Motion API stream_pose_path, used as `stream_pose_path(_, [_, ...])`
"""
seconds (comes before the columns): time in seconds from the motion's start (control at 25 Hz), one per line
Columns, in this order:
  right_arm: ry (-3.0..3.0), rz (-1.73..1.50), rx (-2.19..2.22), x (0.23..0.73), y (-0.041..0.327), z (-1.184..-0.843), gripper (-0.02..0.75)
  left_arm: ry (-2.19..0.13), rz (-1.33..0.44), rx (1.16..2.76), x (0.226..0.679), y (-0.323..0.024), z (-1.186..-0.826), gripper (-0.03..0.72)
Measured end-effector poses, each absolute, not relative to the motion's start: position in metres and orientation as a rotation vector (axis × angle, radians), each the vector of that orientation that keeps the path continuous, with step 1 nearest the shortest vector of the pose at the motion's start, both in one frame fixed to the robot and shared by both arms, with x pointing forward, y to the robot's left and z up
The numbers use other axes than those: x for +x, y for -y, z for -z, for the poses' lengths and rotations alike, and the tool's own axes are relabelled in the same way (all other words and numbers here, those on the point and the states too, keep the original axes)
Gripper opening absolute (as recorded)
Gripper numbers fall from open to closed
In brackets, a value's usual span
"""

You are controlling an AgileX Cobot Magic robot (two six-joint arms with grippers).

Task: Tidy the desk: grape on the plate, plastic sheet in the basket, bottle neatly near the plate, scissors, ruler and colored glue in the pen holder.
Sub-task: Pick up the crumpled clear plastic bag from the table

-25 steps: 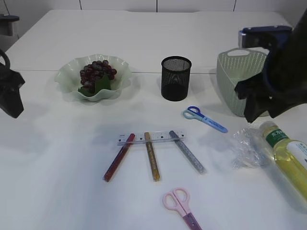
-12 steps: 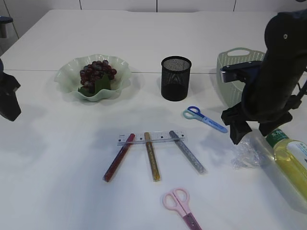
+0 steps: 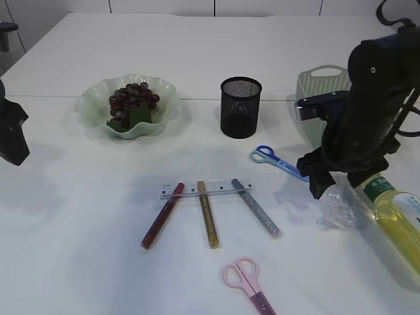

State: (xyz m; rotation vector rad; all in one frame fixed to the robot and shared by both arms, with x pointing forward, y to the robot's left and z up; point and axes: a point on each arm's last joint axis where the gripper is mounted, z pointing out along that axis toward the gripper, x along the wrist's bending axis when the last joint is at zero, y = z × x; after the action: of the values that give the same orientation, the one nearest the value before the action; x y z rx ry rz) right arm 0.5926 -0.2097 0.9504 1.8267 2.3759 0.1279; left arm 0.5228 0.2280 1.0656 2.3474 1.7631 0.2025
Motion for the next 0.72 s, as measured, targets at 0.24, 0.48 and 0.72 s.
stream_pose_path(0.24, [-2.391, -0.086, 1.843, 0.595, 0.209, -0.934, 0.585, -1.761, -0.204, 2.348, 0.523, -0.228, -1.066, 0.42])
stream_pose_path(0.48, [-2.39, -0.084, 1.846, 0.596, 0.209, -0.932, 0.515, -1.753, -0.212, 2.344, 0.524, -0.228, -1.066, 0.415])
stream_pose_path(0.72, [-2.389, -0.086, 1.845, 0.596, 0.209, -0.932, 0.353, -1.75, -0.21, 2.332, 0.524, -0.227, -1.066, 0.414])
